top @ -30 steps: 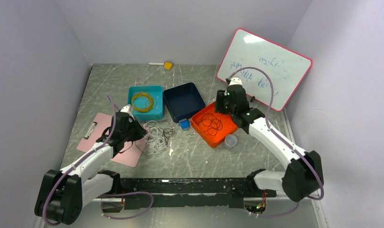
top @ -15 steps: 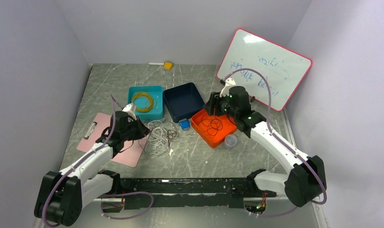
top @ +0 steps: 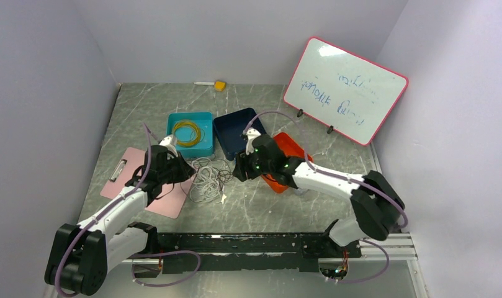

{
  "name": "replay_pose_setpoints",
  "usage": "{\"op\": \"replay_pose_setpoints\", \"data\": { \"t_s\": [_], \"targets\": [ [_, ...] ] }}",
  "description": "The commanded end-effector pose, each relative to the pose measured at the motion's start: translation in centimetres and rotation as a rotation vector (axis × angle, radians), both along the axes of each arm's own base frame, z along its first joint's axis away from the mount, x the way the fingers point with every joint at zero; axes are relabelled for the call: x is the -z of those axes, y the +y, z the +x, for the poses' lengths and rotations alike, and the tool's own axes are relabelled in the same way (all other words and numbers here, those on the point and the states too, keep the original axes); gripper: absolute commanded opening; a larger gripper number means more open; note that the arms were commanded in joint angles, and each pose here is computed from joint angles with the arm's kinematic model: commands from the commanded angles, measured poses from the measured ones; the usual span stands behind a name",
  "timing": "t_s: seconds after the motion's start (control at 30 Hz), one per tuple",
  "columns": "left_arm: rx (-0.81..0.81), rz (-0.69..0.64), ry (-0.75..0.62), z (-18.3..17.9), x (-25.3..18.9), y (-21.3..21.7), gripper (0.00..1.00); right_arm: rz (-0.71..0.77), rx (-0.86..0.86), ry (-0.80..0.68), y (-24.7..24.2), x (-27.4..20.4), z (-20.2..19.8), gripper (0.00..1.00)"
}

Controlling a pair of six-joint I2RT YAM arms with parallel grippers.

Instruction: Untangle the cables

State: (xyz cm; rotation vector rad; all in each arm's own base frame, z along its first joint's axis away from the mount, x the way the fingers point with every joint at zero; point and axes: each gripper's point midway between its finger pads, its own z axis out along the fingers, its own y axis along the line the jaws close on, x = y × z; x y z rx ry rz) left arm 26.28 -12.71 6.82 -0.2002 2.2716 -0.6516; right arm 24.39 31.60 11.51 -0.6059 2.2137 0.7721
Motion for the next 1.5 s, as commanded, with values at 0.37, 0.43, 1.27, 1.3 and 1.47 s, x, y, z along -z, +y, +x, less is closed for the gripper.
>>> {"op": "replay_pose_setpoints", "data": {
  "t_s": [0.37,0.43,1.27,1.3,1.47],
  "targets": [
    [0.159,-0.002,-0.033,-0.6,-0.9,-3.1,0.07,-0.108,-0.011,0.031,1.8,4.8,1.3,0.54],
    [0.185,0.008,-0.028,-1.0,-0.6,-3.7,0.07,-0.124,-0.005,0.034,1.5,5.4,1.2,0.54],
    [0.177,0.046,-0.014,-1.5,-0.1,-3.8,0.07,-0.172,0.031,0.066,2.4,8.7,2.7,0.35],
    [0.169,0.049,-0.012,-1.5,0.0,-3.7,0.07,-0.167,0.032,0.063,2.4,8.5,2.8,0.33],
    [0.127,0.062,-0.008,-1.3,0.0,-3.1,0.07,-0.120,0.044,0.008,2.2,6.0,2.9,0.20]
  ]
}}
